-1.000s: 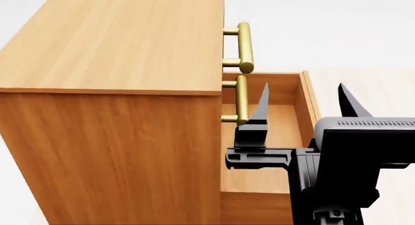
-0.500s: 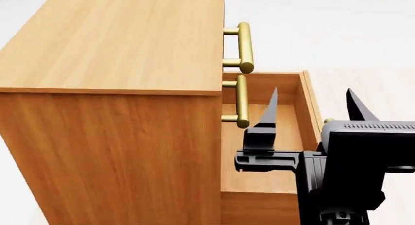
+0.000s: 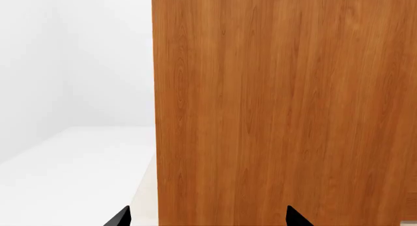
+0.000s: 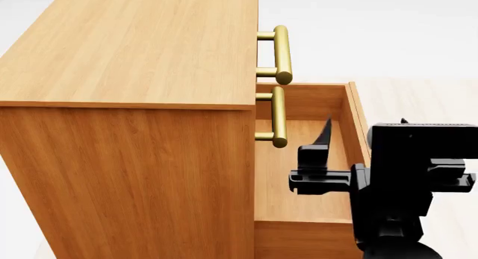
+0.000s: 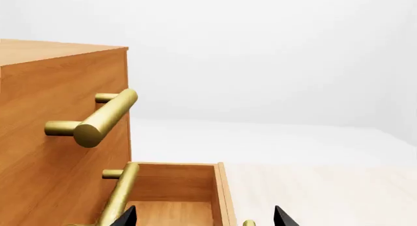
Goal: Put the bowl in the bottom drawer of the cabinet and close it.
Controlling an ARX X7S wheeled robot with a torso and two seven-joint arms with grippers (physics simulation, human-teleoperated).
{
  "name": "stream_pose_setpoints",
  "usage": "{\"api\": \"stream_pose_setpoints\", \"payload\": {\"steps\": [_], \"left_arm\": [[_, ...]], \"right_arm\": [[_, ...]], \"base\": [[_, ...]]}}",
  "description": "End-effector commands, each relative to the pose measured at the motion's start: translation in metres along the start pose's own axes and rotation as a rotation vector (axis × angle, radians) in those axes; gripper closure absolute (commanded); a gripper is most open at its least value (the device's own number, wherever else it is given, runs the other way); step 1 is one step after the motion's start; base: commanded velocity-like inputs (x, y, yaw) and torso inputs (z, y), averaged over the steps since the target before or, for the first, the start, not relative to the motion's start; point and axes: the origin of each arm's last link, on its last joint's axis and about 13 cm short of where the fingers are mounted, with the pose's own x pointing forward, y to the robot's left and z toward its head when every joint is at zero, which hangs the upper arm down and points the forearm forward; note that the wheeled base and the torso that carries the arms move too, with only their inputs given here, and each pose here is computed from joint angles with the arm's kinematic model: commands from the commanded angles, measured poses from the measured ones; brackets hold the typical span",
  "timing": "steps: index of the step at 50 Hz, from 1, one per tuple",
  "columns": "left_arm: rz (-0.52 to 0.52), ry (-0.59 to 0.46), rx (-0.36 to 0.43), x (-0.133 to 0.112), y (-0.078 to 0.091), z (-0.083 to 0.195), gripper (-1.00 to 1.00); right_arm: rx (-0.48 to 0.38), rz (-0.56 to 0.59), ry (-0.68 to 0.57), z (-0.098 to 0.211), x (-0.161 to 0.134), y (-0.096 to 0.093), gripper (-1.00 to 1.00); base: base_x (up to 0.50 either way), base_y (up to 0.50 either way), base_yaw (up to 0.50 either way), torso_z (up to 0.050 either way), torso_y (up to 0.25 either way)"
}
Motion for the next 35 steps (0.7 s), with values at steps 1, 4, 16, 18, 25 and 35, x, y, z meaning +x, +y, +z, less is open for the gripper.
{"api": "stream_pose_setpoints", "payload": {"steps": [1,4,16,18,25,35], "left_arm": [[0.001,0.000,-0.001,0.001,0.000,-0.002,-1.00],[0.001,0.000,0.000,0.000,0.000,-0.001,-1.00],[0.002,0.001,0.000,-0.001,0.000,0.000,-1.00],[0.002,0.000,-0.001,-0.001,0.000,0.001,-1.00],[0.002,0.000,-0.001,-0.002,-0.001,0.002,-1.00],[0.002,0.001,0.000,-0.001,-0.001,0.003,-1.00]], "right_arm": [[0.017,-0.019,0.140,-0.010,0.021,-0.006,-1.00],[-0.003,-0.020,0.160,-0.015,0.027,-0.007,-1.00],[-0.004,-0.019,0.295,-0.028,0.051,-0.009,-1.00],[0.002,-0.014,0.314,-0.029,0.052,-0.008,-1.00],[-0.010,-0.028,0.364,-0.036,0.062,-0.010,-1.00],[0.001,-0.037,0.420,-0.043,0.066,-0.013,-1.00]], "base": [[0.00,0.00,0.00,0.000,0.000],[0.00,0.00,0.00,0.000,0.000],[0.00,0.00,0.00,0.000,0.000],[0.00,0.00,0.00,0.000,0.000],[0.00,0.00,0.00,0.000,0.000],[0.00,0.00,0.00,0.000,0.000]]}}
